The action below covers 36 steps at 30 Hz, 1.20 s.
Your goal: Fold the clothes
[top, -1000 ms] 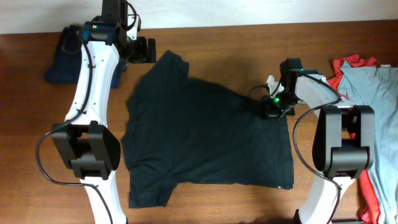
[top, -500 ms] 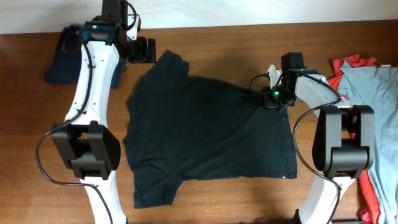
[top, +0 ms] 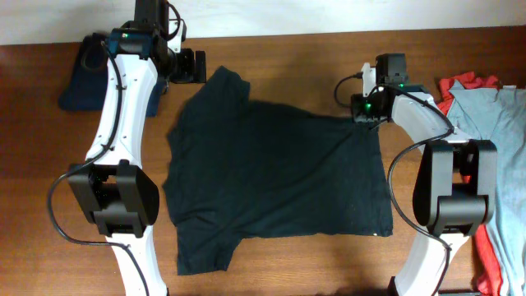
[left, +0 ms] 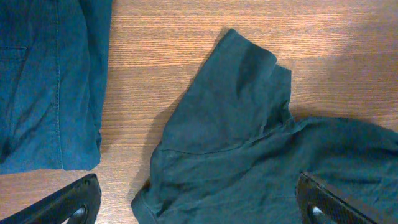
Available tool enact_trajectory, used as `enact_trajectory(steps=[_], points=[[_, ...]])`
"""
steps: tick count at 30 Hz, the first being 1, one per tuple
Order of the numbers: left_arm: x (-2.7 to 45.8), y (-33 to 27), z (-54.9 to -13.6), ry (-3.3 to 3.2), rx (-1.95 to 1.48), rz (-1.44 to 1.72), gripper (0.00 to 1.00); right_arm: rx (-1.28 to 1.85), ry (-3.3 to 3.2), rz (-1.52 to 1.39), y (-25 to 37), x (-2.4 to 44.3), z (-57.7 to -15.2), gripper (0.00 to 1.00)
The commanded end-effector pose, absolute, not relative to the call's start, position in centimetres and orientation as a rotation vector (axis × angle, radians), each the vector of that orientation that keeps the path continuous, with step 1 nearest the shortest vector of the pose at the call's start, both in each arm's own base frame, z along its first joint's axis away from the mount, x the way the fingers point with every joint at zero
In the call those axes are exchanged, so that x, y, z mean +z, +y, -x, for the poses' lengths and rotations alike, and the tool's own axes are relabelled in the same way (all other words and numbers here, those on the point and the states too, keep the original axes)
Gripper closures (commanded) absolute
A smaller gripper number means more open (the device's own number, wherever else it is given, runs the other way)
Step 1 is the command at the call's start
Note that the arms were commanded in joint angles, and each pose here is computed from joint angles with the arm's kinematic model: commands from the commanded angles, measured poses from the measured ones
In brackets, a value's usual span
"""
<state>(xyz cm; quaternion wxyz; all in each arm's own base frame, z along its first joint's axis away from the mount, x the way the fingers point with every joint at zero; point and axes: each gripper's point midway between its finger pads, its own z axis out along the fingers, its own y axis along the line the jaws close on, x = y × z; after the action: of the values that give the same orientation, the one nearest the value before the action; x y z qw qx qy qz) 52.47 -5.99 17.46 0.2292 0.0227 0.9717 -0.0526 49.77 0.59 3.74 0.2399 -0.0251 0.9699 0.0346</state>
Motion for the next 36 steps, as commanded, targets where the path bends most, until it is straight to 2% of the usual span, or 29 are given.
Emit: enact_trajectory(steps=[1,2,3,6,8,11,15,18,20,36], points=[[17.6,-5.9,-52.5,2.673,-0.157,-0.060,0.01,-0.024,2.551,0.037,-0.7,5.8,-52.1,0.41],[17.6,-5.9,-52.5,2.673,-0.157,-0.060,0.01,-0.047,2.523,0.029,-1.1,6.3,-52.7,0.35],[17.6,-5.9,-52.5,2.674,-0.157,-0.060,0.01,-0.074,2.502,0.020,-1.5,7.1,-53.2,0.32],[17.6,-5.9,-52.5,2.673,-0.157,-0.060,0.01,-0.081,2.529,0.019,-1.5,9.2,-52.9,0.32],[17.6,-5.9,-52.5,2.673,-0.157,-0.060,0.01,-0.081,2.616,0.022,-1.5,11.7,-50.7,0.32],[17.6,-5.9,-52.5,2.673,-0.157,-0.060,0.01,-0.083,2.728,0.012,-2.0,12.5,-47.9,0.32],[17.6,-5.9,-52.5,2.673,-0.157,-0.060,0.01,0.027,2.875,-0.201,-3.5,10.5,-44.5,0.35],[17.6,-5.9,-52.5,2.673,-0.158,-0.060,0.01,0.186,2.869,-0.253,-3.8,10.1,-44.2,0.46],[17.5,-5.9,-52.5,2.674,-0.155,-0.060,0.00,0.251,2.866,-0.281,-4.1,10.0,-44.1,0.48],[17.6,-5.9,-52.5,2.673,-0.157,-0.060,0.01,0.465,2.971,-0.310,-2.2,3.0,-44.4,0.50]])
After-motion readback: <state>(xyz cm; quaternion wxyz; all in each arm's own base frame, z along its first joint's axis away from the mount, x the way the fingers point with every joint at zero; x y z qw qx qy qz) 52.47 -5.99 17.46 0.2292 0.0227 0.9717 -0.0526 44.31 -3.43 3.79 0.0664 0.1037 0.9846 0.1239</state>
